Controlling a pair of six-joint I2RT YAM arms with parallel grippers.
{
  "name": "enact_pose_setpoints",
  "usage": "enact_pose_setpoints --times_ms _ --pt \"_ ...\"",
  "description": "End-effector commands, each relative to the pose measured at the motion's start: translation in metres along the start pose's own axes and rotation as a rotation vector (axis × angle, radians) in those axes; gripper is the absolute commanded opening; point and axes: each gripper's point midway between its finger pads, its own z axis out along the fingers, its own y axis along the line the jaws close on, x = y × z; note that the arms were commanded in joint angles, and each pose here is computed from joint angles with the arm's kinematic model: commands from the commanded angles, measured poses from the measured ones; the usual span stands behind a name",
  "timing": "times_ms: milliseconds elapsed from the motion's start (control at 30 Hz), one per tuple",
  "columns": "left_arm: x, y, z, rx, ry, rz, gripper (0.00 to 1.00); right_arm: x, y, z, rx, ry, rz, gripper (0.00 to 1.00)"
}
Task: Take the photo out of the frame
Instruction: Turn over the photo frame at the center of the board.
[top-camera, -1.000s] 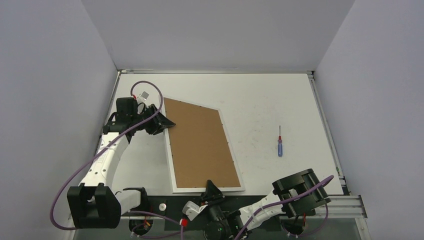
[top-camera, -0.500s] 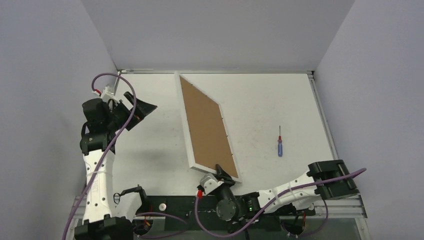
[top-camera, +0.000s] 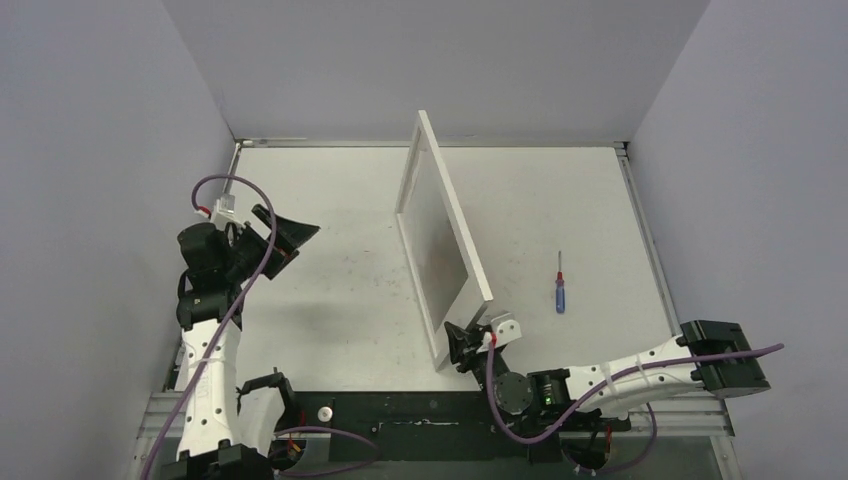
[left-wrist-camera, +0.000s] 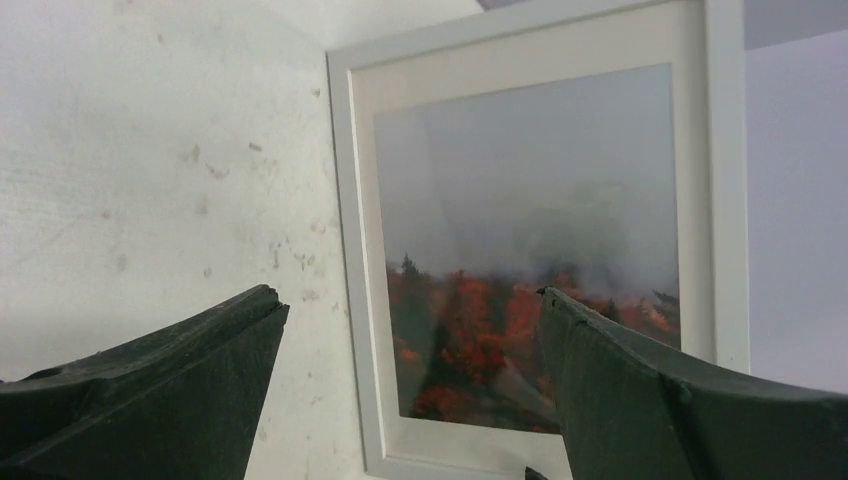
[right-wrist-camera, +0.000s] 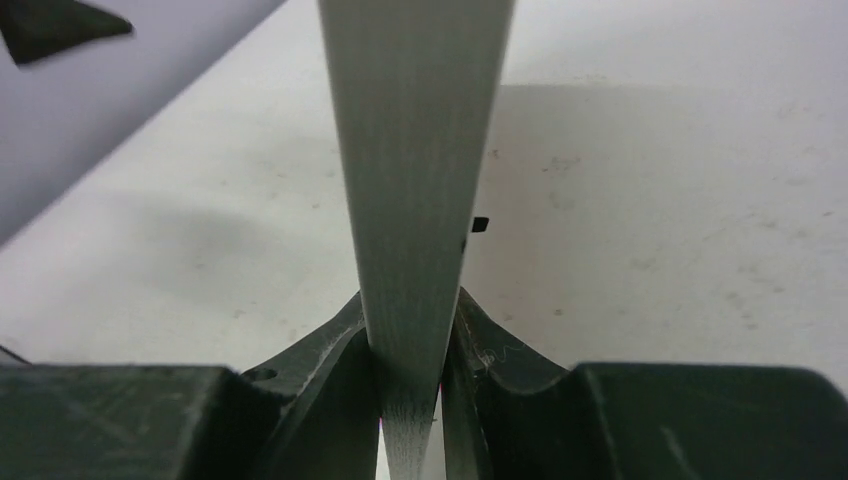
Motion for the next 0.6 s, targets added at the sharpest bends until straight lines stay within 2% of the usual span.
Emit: enact_pose_setpoints --times_ms 0,233,300,333,467,567 --pt "0.019 0.009 0.01 0.071 0.056 -0.056 0.97 -0.019 0.026 -0.004 -0.11 -0.022 0.443 0.0" --pt "0.057 0.042 0.025 0.029 0.112 -0.106 0.97 0.006 0.014 0.004 0.042 -0.037 0.718 0.0" --pt "0.075 0.053 0.034 -0.002 0.147 -0.125 0.97 0.02 0.009 0.006 0.093 -0.048 0.833 0.0" --pt "0.084 0.059 0.038 -0.025 0.163 -0.136 0.97 0.026 0.008 0.006 0.115 -0.057 0.948 0.0" --pt "0.125 0.073 0.056 -0.065 0.221 -0.147 0.97 0.04 0.017 0.007 0.149 -0.082 0.995 0.0" --pt "0.141 0.081 0.061 -0.091 0.239 -0.125 0.97 0.056 0.018 0.006 0.171 -0.08 1.027 0.0"
